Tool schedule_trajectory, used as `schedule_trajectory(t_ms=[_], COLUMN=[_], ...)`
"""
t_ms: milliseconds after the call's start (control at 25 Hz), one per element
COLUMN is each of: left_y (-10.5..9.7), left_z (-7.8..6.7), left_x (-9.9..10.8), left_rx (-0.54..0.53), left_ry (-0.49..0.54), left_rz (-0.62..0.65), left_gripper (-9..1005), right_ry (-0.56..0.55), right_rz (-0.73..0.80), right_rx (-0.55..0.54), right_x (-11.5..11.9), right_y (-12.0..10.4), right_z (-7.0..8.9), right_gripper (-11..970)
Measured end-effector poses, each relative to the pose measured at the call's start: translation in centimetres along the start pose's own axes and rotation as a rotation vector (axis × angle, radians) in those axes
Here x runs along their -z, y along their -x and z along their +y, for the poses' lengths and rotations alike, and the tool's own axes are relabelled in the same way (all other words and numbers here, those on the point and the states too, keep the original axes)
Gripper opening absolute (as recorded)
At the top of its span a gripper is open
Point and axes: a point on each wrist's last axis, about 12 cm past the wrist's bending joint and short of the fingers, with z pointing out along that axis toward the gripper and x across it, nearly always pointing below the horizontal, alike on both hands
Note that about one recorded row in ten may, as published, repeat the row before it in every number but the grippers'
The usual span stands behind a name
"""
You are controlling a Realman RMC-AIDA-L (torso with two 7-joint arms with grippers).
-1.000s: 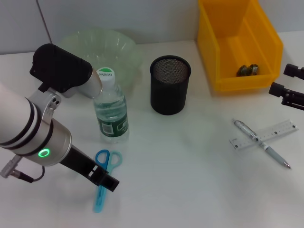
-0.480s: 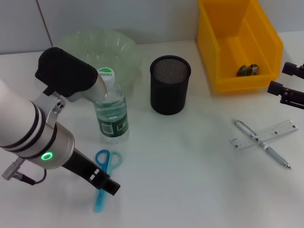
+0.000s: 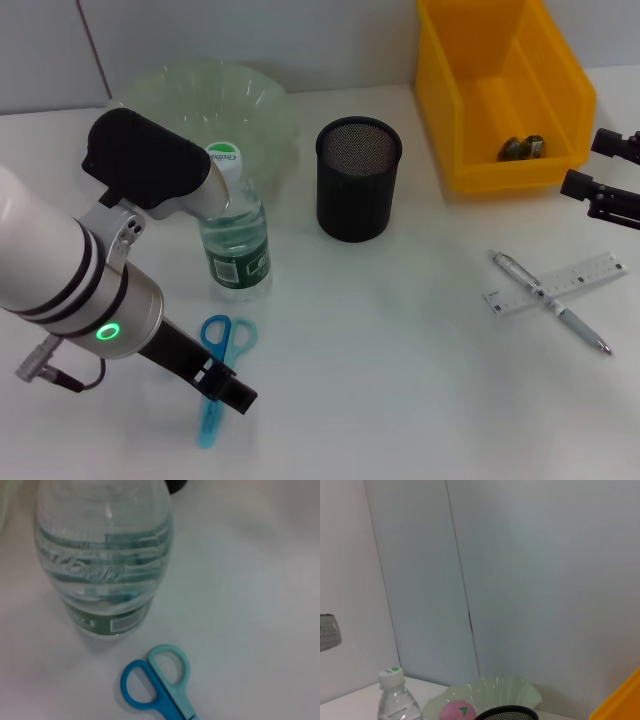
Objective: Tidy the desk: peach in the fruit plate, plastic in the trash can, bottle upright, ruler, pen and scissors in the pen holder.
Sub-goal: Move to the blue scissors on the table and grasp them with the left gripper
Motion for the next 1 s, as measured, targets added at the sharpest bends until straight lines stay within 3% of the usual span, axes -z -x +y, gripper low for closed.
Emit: schedule_trajectory(t_ms=[1000], left_y=[0.1], left_z=[0.0], left_x=[-1.7], left_rx=[-0.035], left_ry=[0.035], left_rz=[0.061], left_gripper=[824], right_ry=[0.002], right_rz=[0.0], right_rx=[0.002], right_x=[0.0], right_y=[-0.1], right_z=[0.1], right_gripper=[828])
